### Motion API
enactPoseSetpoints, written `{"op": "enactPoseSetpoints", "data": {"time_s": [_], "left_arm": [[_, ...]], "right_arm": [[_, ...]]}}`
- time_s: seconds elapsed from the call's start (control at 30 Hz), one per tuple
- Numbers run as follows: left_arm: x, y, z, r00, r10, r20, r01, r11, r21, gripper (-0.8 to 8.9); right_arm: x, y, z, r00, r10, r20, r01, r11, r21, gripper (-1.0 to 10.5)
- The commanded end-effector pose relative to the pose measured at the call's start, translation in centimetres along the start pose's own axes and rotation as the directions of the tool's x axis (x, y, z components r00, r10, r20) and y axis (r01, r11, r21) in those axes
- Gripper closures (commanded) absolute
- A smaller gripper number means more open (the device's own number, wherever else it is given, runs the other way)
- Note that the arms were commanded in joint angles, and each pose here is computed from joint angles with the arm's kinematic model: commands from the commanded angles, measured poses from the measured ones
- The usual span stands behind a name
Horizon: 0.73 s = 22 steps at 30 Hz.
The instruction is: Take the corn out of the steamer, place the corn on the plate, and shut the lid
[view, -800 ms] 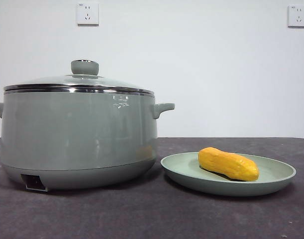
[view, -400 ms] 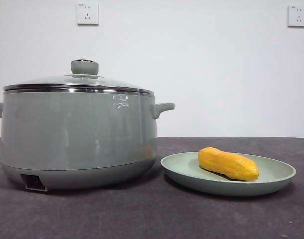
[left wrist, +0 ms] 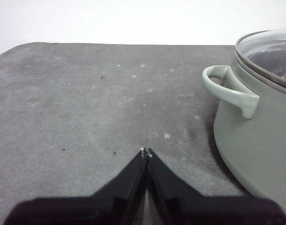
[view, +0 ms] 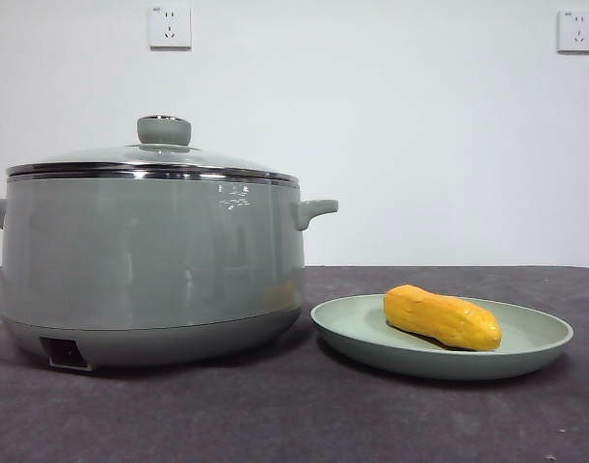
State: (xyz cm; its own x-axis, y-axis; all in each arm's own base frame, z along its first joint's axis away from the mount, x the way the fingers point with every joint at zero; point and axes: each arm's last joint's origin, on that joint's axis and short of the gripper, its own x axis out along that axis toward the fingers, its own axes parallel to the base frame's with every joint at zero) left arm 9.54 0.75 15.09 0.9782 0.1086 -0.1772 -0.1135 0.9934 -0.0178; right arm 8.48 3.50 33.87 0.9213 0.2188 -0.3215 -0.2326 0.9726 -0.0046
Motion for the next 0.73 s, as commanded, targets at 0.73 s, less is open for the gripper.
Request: {"op": "enactPoseSetpoints", "data": {"time_s": [0.73], "left_arm": [[0.1, 0.0, -0.4, 1.000, 0.004, -0.008, -0.004, 1.000, 0.010, 8.17]], "right_arm": [[-0.1, -3.3, -2.6, 0.929, -0.314, 0.195, 0.314, 0.949, 0.031, 9.5]]}}
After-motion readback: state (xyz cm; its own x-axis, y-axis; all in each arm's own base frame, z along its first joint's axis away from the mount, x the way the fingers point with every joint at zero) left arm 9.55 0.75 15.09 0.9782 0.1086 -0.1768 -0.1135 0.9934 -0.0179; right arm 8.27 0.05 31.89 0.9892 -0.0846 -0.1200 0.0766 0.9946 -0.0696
